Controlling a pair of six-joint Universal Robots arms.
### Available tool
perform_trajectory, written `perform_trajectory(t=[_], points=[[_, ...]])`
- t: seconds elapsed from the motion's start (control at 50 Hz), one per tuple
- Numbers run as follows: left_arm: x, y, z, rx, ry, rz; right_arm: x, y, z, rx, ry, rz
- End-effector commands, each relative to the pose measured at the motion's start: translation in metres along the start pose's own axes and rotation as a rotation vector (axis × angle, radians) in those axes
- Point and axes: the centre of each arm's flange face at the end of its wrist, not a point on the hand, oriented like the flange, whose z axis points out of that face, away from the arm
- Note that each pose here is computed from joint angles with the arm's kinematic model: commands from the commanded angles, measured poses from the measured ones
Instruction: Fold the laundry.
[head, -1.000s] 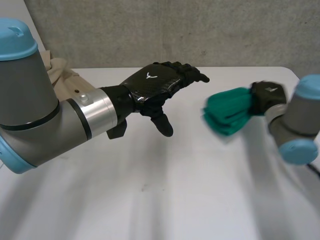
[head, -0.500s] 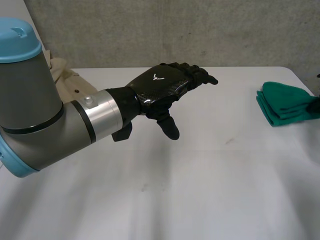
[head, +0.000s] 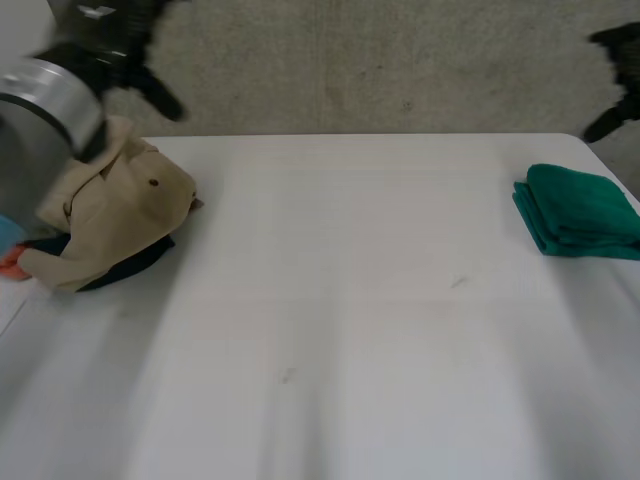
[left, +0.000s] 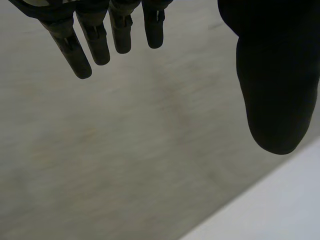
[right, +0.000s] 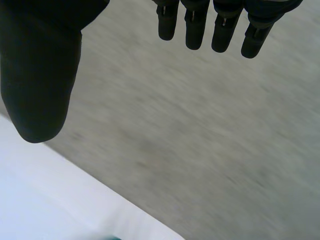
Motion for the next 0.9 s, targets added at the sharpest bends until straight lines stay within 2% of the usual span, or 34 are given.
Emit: perform_trajectory(t=[0.02,0.08,0.1,0.18,0.26,0.36,0.4,0.42,0.48,0.52,0.64,0.7,0.78,0.8,0.86,0.9], points=[[-0.108,0.066,0.037,-0.095,-0.243,0.121,-0.084,0.000,-0.080,-0.055,-0.251,-0.071],[-0.129,0.095,0.046,-0.140,-0.273,0.193,-0.107,0.015,-0.109,-0.107,-0.318,-0.129],[-0.140,0.117,0.051,-0.174,-0.285,0.242,-0.112,0.019,-0.116,-0.121,-0.336,-0.139],[-0.148,0.165,0.063,-0.239,-0.272,0.359,-0.134,0.036,-0.144,-0.180,-0.413,-0.195],[-0.153,0.192,0.070,-0.261,-0.262,0.411,-0.140,0.048,-0.158,-0.223,-0.444,-0.217],[-0.146,0.179,0.079,-0.181,-0.275,0.426,-0.138,0.050,-0.160,-0.233,-0.441,-0.219],[-0.136,0.156,0.083,-0.122,-0.272,0.430,-0.137,0.048,-0.159,-0.225,-0.434,-0.219],[-0.121,0.124,0.083,-0.050,-0.263,0.425,-0.137,0.047,-0.159,-0.222,-0.431,-0.219],[-0.089,0.066,0.076,0.091,-0.237,0.373,-0.134,0.041,-0.155,-0.203,-0.419,-0.218],[-0.072,0.042,0.070,0.159,-0.214,0.324,-0.132,0.040,-0.153,-0.197,-0.410,-0.219],[0.007,-0.035,0.019,0.316,-0.024,0.081,-0.120,0.036,-0.147,-0.195,-0.342,-0.219],[0.034,-0.039,-0.001,0.305,0.059,0.010,-0.114,0.035,-0.145,-0.200,-0.305,-0.209],[0.086,-0.014,-0.031,0.206,0.224,-0.072,-0.106,0.034,-0.142,-0.202,-0.275,-0.195],[0.110,-0.001,-0.046,0.158,0.294,-0.087,-0.104,0.034,-0.141,-0.202,-0.268,-0.193],[0.139,0.022,-0.069,0.077,0.380,-0.108,-0.096,0.035,-0.138,-0.208,-0.244,-0.183],[0.161,0.053,-0.090,-0.025,0.446,-0.111,-0.093,0.036,-0.137,-0.211,-0.233,-0.183]])
